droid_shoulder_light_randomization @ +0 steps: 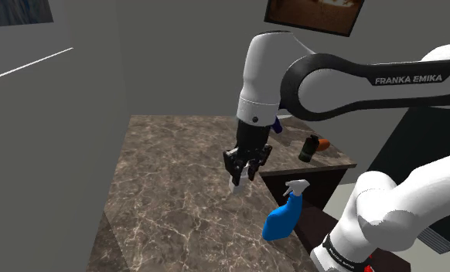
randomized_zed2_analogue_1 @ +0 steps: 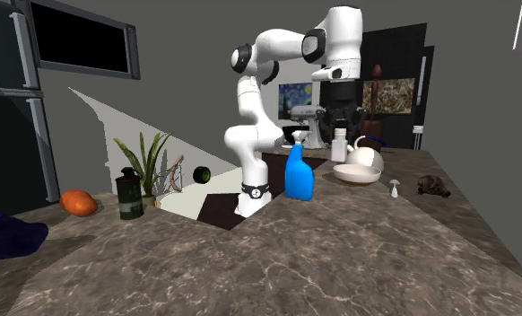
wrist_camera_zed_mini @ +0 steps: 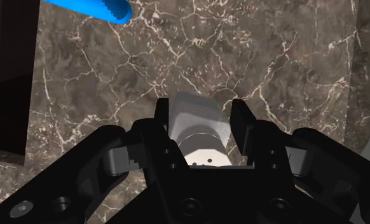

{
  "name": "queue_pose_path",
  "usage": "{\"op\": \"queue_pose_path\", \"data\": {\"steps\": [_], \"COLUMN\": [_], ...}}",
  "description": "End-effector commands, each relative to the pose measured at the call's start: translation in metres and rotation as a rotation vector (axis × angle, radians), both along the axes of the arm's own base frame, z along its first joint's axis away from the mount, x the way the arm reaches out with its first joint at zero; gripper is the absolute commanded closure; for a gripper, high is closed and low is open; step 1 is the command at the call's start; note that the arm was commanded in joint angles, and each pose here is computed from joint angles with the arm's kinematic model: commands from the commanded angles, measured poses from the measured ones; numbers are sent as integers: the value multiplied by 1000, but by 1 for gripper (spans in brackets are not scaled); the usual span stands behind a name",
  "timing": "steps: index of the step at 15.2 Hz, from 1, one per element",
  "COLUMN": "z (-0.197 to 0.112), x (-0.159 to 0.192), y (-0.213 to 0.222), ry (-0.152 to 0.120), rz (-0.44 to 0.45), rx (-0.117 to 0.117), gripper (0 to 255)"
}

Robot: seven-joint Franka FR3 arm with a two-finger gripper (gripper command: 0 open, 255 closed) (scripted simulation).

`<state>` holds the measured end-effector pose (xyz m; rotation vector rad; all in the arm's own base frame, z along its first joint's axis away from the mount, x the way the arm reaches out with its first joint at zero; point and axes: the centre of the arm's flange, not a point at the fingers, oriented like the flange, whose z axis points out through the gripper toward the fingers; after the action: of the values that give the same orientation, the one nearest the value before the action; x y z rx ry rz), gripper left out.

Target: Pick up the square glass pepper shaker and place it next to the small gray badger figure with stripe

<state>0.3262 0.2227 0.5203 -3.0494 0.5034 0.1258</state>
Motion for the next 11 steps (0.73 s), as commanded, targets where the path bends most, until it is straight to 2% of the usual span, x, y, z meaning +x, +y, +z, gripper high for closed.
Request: {"op": "queue_pose_path", "data": {"steps": [1,11], "z": [-1,0], "x": [-15,-97], "y": [23,127], "ry": [1,1], "rz": [-1,-1], "rx": [0,0], "gripper": [255,255]}}
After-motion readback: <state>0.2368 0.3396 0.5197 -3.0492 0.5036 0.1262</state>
